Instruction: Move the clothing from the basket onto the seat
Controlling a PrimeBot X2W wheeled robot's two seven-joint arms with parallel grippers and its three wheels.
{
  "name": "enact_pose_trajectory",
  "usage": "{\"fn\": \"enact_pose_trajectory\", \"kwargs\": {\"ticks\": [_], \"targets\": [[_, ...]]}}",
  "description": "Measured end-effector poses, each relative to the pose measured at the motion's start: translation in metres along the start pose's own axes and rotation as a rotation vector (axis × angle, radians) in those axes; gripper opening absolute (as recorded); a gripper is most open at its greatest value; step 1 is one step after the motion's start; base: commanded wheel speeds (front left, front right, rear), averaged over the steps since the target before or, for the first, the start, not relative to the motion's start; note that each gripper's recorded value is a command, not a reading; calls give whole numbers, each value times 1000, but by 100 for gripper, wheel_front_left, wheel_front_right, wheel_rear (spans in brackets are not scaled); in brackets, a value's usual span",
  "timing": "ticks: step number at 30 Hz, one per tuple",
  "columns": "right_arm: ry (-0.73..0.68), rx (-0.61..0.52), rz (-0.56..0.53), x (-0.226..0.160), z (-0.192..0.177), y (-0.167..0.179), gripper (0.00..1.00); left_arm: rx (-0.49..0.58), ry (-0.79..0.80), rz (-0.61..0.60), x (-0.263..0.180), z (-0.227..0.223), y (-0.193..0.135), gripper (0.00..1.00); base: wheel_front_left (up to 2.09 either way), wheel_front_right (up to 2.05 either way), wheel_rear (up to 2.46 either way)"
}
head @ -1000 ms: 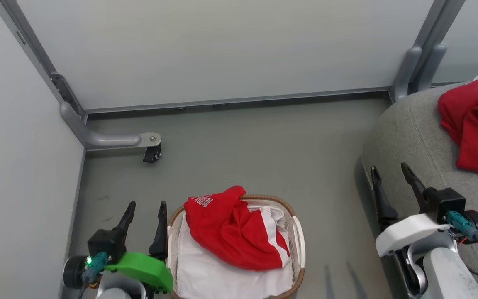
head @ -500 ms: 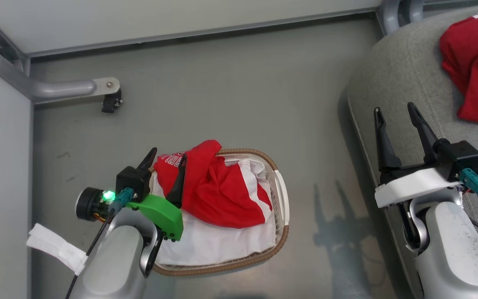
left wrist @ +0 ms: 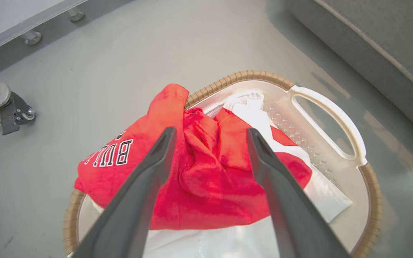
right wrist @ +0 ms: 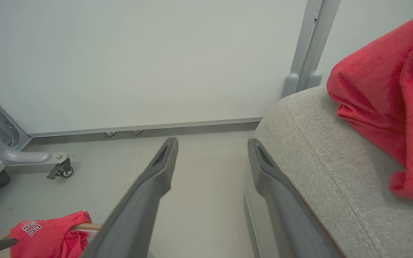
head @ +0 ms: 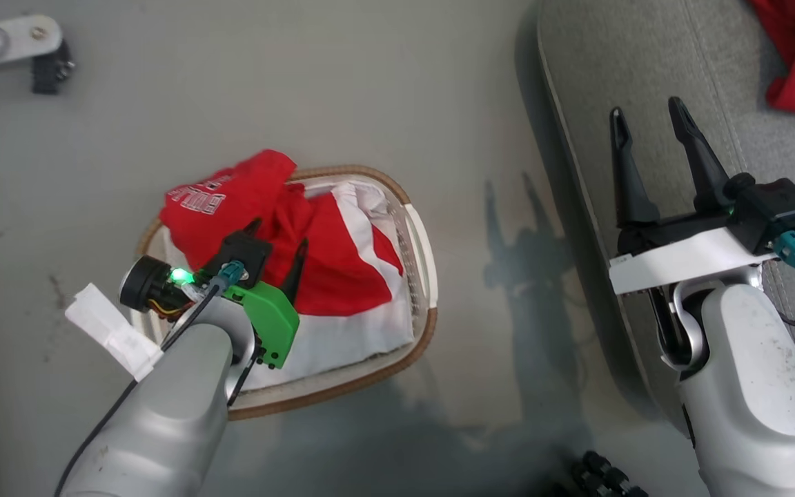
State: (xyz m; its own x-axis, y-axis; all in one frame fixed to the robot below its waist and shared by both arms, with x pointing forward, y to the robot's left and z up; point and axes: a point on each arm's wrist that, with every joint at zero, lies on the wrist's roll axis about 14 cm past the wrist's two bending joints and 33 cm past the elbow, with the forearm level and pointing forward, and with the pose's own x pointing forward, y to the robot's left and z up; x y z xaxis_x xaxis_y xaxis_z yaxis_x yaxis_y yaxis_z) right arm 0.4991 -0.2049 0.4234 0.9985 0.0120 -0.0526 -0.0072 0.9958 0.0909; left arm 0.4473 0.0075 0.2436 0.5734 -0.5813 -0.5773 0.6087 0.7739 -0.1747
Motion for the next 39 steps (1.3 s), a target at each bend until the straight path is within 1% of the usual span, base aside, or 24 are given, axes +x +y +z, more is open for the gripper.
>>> {"fn": "enact_pose_trajectory", "kwargs": {"ticks": [6, 11, 15, 26, 27, 28, 29, 30, 34, 39], "targets": [[61, 6, -11, 3, -28, -8, 100, 49, 140, -82, 28, -43, -7, 100, 0, 0, 0], [104, 6, -22, 4, -48, -15, 100, 55, 211, -91, 49, -67, 4, 100, 0, 0, 0], [140, 0, -38, 2, -63, -22, 100, 7, 264, -77, 61, -88, 11, 100, 0, 0, 0], [195, -17, -54, 2, -88, -33, 100, -24, 354, -123, 86, -118, -4, 100, 0, 0, 0], [199, -16, -55, 2, -89, -33, 100, -24, 366, -127, 86, -121, -6, 88, 0, 0, 0], [203, -15, -56, 1, -91, -33, 100, -28, 377, -131, 86, -124, -8, 49, 0, 0, 0], [205, -14, -57, 1, -91, -34, 100, -32, 382, -133, 86, -125, -10, 14, 0, 0, 0], [206, -14, -57, 1, -92, -34, 100, -33, 388, -136, 86, -126, -12, 0, 0, 0, 0], [207, -12, -60, 0, -91, -34, 100, -29, 374, -151, 85, -120, -19, 0, 0, 0, 0], [201, -20, -63, -1, -85, -34, 100, -60, 337, -149, 75, -111, -28, 0, 0, 0, 0]]}}
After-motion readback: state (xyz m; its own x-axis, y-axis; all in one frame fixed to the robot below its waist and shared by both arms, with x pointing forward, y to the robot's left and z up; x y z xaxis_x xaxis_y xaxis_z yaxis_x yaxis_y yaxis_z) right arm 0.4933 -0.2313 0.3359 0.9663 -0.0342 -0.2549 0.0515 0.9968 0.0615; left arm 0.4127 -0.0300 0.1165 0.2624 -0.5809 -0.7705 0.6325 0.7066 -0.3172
